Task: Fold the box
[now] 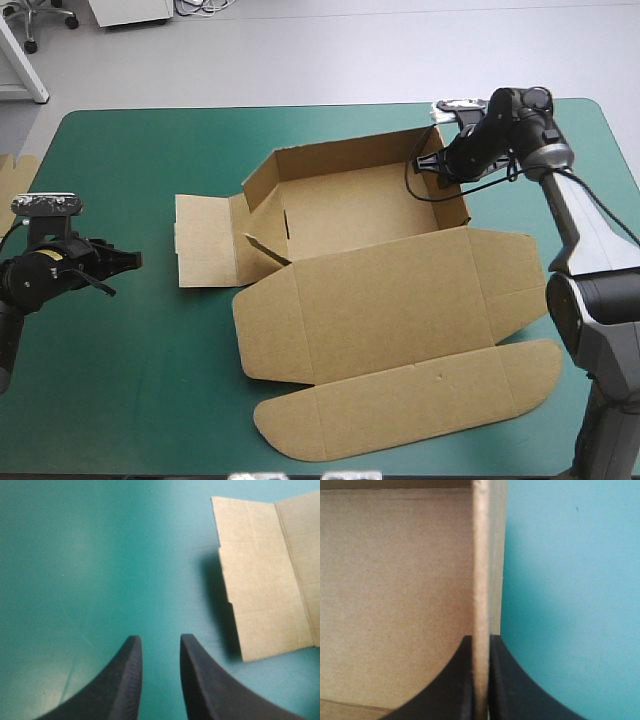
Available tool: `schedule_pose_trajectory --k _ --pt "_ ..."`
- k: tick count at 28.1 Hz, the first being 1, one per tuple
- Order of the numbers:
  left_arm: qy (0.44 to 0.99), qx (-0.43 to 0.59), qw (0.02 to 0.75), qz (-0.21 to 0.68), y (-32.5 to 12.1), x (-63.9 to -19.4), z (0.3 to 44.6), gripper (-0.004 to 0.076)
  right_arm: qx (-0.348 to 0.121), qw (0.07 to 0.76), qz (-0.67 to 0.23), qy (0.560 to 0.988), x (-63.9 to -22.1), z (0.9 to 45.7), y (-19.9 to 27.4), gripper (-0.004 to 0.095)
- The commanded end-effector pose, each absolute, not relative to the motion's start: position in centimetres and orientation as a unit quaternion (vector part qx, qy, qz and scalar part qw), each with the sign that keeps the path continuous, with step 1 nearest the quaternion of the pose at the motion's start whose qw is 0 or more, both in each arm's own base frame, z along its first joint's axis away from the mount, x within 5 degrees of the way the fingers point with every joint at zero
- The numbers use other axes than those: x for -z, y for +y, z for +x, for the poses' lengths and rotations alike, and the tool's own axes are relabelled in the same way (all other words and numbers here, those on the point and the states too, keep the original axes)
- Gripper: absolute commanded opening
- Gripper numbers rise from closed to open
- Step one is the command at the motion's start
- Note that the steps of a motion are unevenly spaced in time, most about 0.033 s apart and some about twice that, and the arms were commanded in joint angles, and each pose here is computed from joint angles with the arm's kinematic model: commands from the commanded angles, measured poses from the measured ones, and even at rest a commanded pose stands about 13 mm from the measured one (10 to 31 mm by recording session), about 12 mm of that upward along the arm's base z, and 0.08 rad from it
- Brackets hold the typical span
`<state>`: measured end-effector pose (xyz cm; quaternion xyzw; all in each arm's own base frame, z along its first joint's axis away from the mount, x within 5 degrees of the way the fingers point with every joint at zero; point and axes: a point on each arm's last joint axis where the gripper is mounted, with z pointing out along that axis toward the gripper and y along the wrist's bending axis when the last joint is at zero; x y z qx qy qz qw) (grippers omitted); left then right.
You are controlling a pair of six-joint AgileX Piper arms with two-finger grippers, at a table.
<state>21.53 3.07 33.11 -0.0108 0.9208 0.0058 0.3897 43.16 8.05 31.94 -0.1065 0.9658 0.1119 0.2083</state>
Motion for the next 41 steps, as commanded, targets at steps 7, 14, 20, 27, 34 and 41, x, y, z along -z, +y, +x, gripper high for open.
schedule_pose_trajectory --k 7,14,20,27,34,41 --pt "0.899 -0.011 0.438 -0.014 3.1 -34.7 21.7 0.0166 -0.16 0.395 -0.093 0.9 -45.8 35.8 3.7 -0.0003" --pt "0.9 -0.008 0.435 -0.018 3.2 -34.2 22.5 0.0158 -0.183 0.466 -0.091 0.861 -50.8 30.8 2.2 -0.0003" --pt "0.911 0.025 0.411 -0.026 3.1 -32.7 24.0 0.0156 -0.193 0.503 -0.103 0.836 -53.4 27.3 2.0 -0.0003" --pt "0.899 0.107 0.424 -0.014 1.9 -32.1 25.6 0.0156 -0.214 0.529 -0.124 0.812 -55.3 24.4 2.8 -0.0004" --pt "0.865 0.219 0.45 0.026 0.1 -32.4 26.6 0.0156 -0.216 0.515 -0.13 0.819 -55.1 23.9 2.9 -0.0004" --pt "0.787 0.343 0.498 0.124 -2.1 -33.8 26.7 0.0156 -0.215 0.511 -0.124 0.823 -55.0 23.9 2.8 -0.0004"
